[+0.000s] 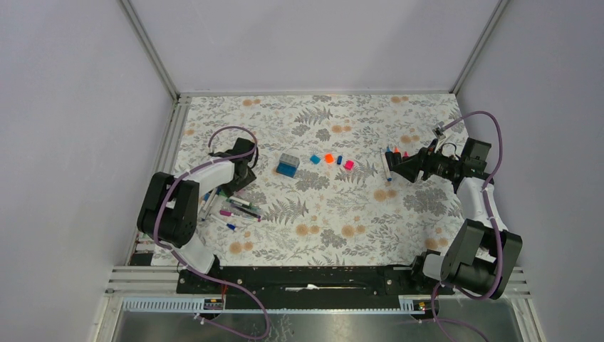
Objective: Open the pen caps
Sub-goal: Pick up the pen from the center of the board.
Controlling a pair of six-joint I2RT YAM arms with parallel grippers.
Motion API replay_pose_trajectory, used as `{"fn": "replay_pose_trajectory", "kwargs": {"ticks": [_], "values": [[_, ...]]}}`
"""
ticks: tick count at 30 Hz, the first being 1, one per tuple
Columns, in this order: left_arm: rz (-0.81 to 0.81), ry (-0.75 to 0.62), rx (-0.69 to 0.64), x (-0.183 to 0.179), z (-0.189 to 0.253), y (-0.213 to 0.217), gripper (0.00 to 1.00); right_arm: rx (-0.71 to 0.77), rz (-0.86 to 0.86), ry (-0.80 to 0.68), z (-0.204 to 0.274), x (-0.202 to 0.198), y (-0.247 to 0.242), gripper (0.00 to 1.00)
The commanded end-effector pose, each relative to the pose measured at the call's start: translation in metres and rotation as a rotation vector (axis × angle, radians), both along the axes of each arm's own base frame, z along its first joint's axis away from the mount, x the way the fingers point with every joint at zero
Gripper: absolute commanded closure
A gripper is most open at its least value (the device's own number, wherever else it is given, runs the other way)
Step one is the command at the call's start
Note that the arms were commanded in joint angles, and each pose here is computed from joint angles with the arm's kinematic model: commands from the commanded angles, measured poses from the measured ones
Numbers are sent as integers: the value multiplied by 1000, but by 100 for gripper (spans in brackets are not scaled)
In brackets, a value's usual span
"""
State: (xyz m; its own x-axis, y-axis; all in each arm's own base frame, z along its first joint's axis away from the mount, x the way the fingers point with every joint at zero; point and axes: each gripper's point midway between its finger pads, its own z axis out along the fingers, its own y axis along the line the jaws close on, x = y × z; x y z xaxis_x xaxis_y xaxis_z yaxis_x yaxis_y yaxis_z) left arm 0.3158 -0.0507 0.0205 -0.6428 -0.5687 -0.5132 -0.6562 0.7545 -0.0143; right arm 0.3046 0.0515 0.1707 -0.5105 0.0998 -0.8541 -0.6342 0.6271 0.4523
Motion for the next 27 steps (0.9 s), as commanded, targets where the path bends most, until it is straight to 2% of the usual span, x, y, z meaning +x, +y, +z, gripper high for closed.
{"fn": "replay_pose_trajectory", "kwargs": {"ticks": [1,12,21,27], "values": [[12,-42,-19,16,5,-4,37,12,20,-32,5,0,1,23],[-29,-26,-52,21,-4,-13,57,15,23,-35,6,-1,2,23],[-127,-68,-166,25,3,-43,63,15,24,-37,7,-1,2,23],[-246,-55,-143,24,3,-71,63,17,24,-33,6,-1,2,23]]}}
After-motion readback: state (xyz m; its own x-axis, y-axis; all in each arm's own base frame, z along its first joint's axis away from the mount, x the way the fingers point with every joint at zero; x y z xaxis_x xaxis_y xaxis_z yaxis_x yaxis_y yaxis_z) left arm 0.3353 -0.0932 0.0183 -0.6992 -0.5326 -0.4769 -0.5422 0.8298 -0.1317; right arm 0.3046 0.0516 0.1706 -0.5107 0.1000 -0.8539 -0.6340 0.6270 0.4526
